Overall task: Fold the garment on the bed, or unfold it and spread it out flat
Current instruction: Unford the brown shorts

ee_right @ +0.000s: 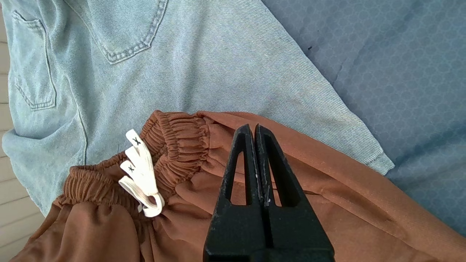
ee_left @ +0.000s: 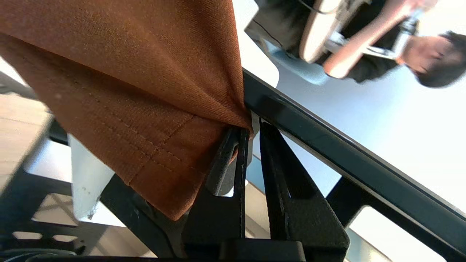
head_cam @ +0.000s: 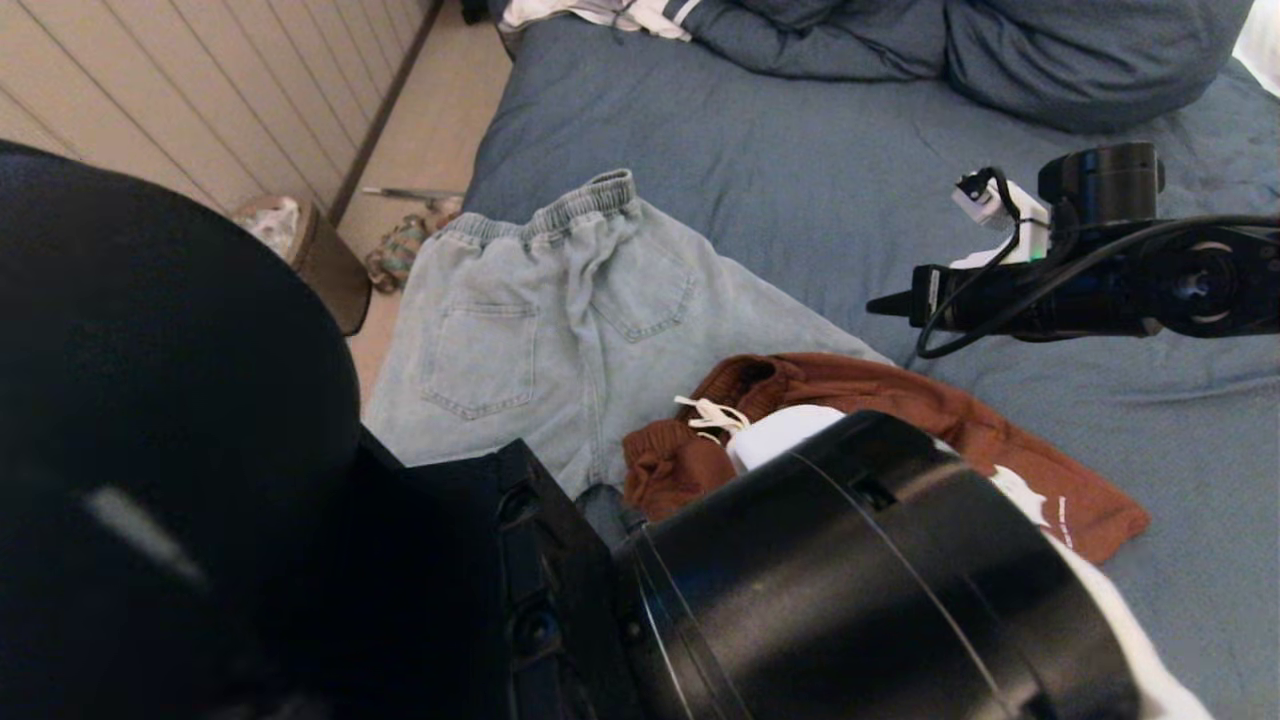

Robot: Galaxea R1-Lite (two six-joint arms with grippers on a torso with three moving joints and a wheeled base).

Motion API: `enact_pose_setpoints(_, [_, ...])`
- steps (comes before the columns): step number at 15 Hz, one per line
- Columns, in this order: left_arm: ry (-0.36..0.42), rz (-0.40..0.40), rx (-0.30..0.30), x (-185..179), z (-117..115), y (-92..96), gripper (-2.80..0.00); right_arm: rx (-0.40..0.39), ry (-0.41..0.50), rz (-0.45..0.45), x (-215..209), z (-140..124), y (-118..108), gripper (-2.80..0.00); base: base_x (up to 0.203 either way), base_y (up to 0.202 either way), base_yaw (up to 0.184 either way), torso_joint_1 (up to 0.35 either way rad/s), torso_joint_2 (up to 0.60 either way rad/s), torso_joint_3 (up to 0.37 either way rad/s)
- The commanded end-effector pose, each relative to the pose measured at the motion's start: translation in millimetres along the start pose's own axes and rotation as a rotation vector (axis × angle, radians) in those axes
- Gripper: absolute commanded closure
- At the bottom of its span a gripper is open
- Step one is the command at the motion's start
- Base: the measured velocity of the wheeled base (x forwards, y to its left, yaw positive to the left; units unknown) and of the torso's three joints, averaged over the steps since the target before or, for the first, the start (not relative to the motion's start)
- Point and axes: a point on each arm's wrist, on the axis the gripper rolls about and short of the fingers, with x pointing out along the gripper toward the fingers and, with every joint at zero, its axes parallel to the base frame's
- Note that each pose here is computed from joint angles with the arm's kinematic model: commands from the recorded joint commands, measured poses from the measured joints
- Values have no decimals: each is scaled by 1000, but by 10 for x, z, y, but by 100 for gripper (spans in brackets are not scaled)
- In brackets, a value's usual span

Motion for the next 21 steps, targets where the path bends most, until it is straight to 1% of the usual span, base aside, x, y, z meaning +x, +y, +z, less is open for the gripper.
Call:
enact_pose_setpoints(1, [-120,58,-17,37,162,58,-280,2,4,3,6,-8,-2,0,0,0,0,0,0,0])
enact_pose_setpoints(3, [-254,93,-69,2,442,253,-280,0,6,4,6,-15,4,0,0,0,0,0,0,0])
enact_pose_setpoints(4, [-289,106,-99,8,584,362,-280,1,7,4,7,-19,3,0,0,0,0,0,0,0])
enact_pose_setpoints(6, [-319,148,-158,83,810,600,-280,0,6,3,4,-18,-2,0,0,0,0,0,0,0])
enact_pose_setpoints(7, [-327,160,-176,107,886,683,-280,0,8,4,7,-22,2,0,0,0,0,0,0,0])
enact_pose_setpoints(9, [-368,173,-227,79,1072,888,-280,1,10,4,12,-26,0,0,0,0,0,0,0,0])
enact_pose_setpoints(11, [-424,169,-248,31,1183,1022,-280,-1,11,5,16,-31,4,0,0,0,0,0,0,0])
enact_pose_setpoints(13, [-457,180,-272,-26,1229,1145,-280,2,16,6,34,-41,1,0,0,0,0,0,0,0])
enact_pose_setpoints(16, [-541,208,-336,-224,1289,1440,-280,7,18,8,69,-43,-8,0,0,0,0,0,0,0])
enact_pose_setpoints(17, [-565,216,-356,-296,1293,1529,0,13,22,1,86,-52,-18,0,0,0,0,0,0,0])
enact_pose_setpoints(19, [-607,226,-390,-451,1273,1665,0,14,25,-37,127,-69,-30,0,0,0,0,0,0,0])
enact_pose_setpoints(21, [-635,246,-415,-571,1197,1732,0,13,41,-26,242,-99,-20,0,0,0,0,0,0,0])
